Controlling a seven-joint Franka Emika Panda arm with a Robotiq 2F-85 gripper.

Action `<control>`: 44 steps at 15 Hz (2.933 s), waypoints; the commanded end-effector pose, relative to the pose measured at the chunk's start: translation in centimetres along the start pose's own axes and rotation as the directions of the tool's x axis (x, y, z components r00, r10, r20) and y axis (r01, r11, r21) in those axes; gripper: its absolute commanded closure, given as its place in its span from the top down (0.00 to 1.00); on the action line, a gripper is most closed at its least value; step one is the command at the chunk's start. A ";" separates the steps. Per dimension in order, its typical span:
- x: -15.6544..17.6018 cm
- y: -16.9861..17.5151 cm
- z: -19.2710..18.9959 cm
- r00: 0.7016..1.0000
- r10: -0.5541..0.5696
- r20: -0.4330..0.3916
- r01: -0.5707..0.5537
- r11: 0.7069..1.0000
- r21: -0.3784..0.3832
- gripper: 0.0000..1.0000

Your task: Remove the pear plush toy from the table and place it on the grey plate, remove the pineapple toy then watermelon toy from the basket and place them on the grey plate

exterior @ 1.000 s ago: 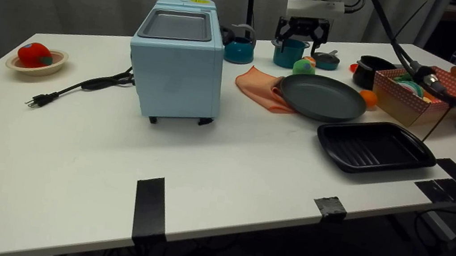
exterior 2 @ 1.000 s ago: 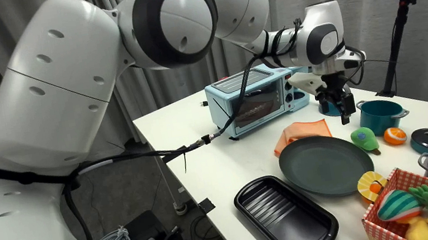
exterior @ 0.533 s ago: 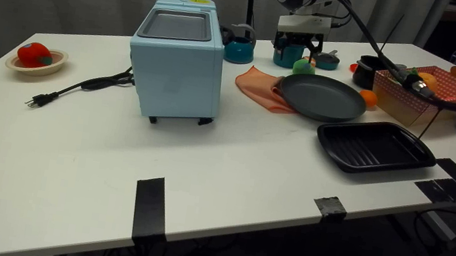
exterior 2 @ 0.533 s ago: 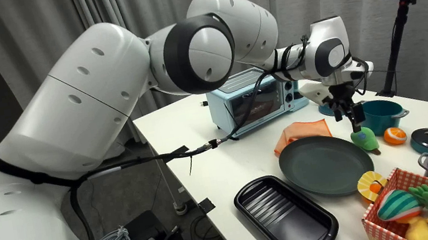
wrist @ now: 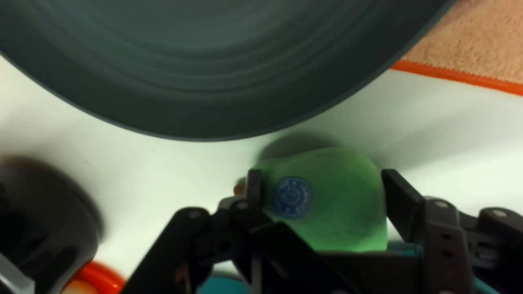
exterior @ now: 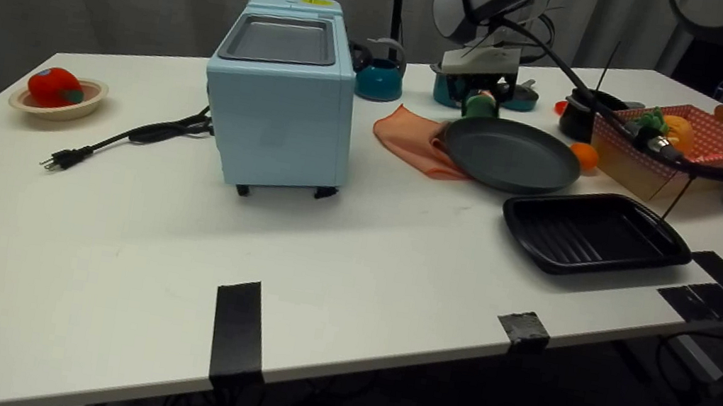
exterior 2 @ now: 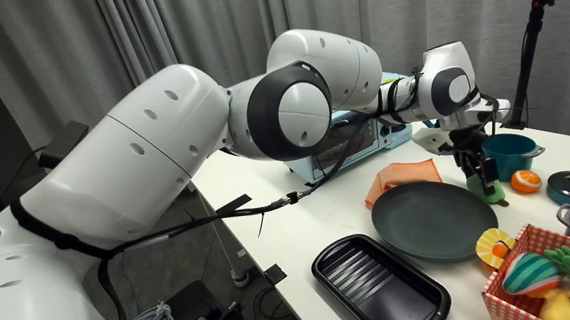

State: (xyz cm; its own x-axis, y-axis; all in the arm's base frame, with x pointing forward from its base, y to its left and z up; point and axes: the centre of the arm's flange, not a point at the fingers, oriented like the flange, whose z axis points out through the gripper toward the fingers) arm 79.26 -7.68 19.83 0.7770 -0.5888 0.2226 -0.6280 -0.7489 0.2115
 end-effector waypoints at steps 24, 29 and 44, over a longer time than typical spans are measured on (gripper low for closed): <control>-0.4 8.9 -12.1 0.955 -0.293 0.041 0.287 0.952 0.102 0.05; -5.3 8.0 -11.3 0.911 -0.406 0.076 0.402 0.913 0.071 0.05; -13.0 10.5 -6.7 0.871 -0.488 0.054 0.486 0.872 0.052 0.58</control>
State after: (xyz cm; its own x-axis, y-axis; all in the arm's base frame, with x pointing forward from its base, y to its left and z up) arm 64.74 -5.32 23.85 0.9861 -0.1659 0.0055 -0.1625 -0.9578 0.2373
